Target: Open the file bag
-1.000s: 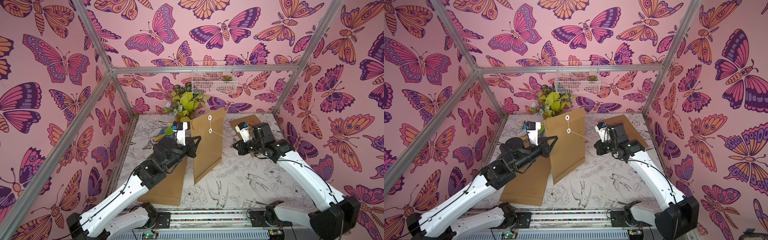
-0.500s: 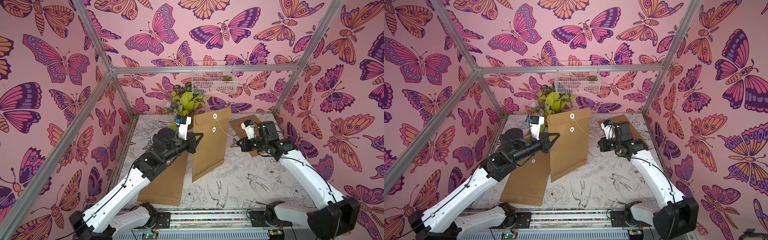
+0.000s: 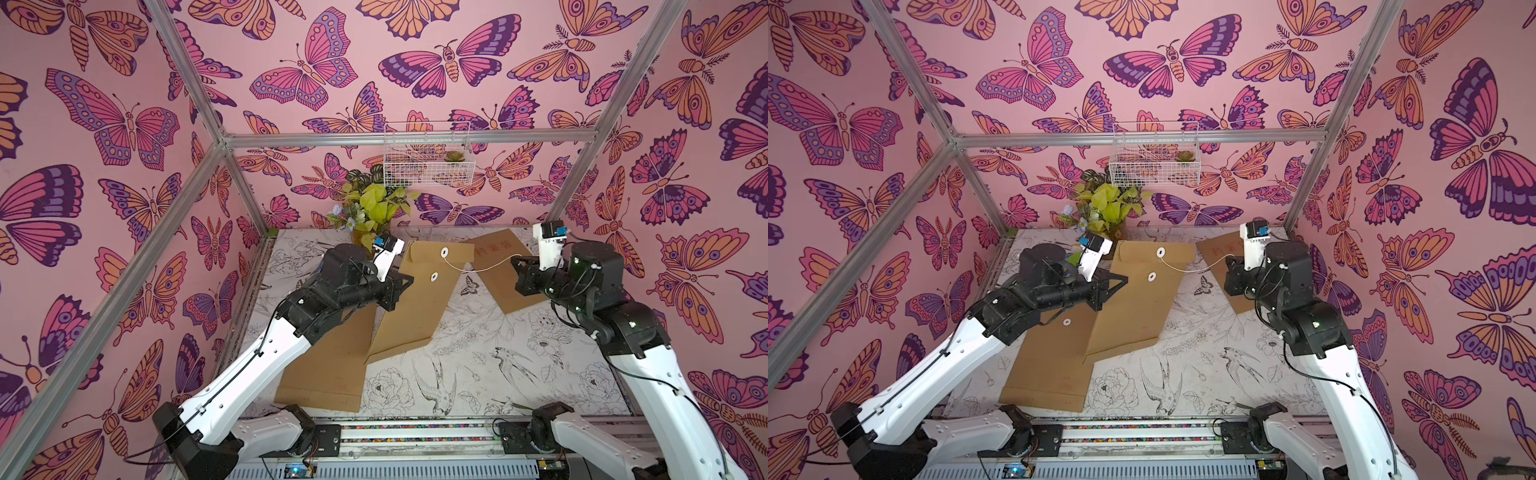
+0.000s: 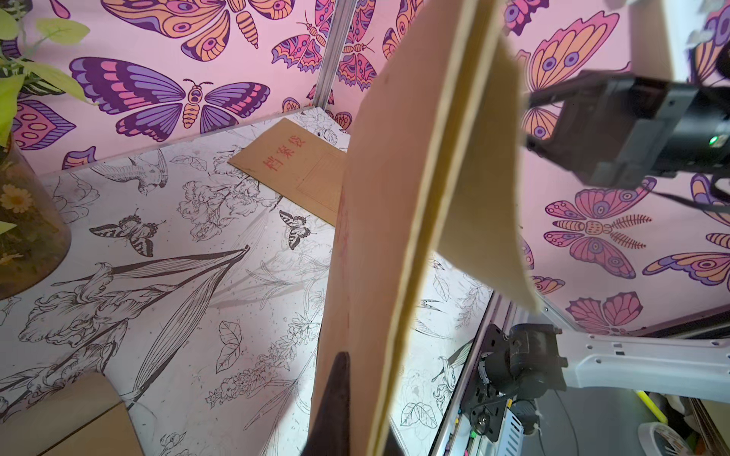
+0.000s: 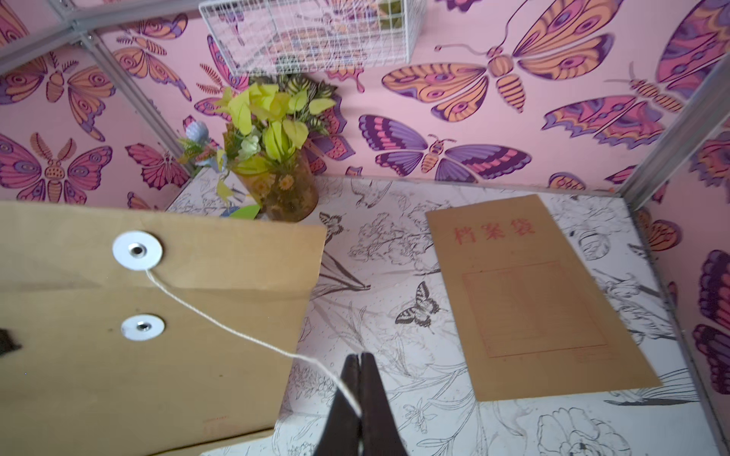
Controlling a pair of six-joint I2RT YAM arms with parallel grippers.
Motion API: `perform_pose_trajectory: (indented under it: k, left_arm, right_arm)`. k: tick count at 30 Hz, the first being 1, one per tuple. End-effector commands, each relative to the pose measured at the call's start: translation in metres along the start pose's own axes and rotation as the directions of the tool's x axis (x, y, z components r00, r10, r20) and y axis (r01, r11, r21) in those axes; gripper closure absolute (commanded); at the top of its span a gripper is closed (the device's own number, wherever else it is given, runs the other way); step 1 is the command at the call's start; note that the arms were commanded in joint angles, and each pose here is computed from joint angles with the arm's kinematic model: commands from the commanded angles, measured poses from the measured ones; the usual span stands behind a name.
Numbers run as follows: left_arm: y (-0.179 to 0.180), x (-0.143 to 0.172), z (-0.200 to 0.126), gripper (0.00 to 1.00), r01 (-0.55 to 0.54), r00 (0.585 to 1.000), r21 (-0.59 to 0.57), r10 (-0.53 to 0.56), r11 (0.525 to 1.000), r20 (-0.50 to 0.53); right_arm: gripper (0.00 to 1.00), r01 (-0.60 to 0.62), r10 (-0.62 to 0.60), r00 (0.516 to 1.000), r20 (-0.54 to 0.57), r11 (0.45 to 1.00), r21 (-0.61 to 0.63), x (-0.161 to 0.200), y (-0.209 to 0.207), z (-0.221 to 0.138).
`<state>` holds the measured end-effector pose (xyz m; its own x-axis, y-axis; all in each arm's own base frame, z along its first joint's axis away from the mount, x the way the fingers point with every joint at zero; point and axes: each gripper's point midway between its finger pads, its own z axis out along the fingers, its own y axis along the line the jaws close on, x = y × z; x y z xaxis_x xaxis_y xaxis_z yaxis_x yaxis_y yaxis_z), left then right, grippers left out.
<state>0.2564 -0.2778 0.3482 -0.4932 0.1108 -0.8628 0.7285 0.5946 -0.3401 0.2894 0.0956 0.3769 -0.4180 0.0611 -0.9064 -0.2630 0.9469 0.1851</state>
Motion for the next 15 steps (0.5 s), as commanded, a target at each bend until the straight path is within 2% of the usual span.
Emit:
perform_pose_trajectory:
  k: [1,7,15]
  left_arm:
    - [-0.005,-0.004,-0.005,1.00,-0.029,1.000,0.028,0.029,0.999,0.010]
    - [-0.007,-0.007,-0.018,1.00,-0.033,0.998,0.022,0.032,0.999,0.061]
    - [-0.018,-0.016,-0.037,1.00,-0.045,0.991,0.049,0.038,0.998,0.127]
  right_arm:
    - [1.00,0.010,-0.014,0.999,0.037,0.994,0.109,-0.013,-0.018,-0.007]
    - [1.00,0.022,-0.022,1.000,-0.006,0.986,0.163,-0.004,-0.030,0.007]
    - [1.00,0.012,-0.002,0.998,-0.064,0.990,0.144,0.013,-0.033,0.025]
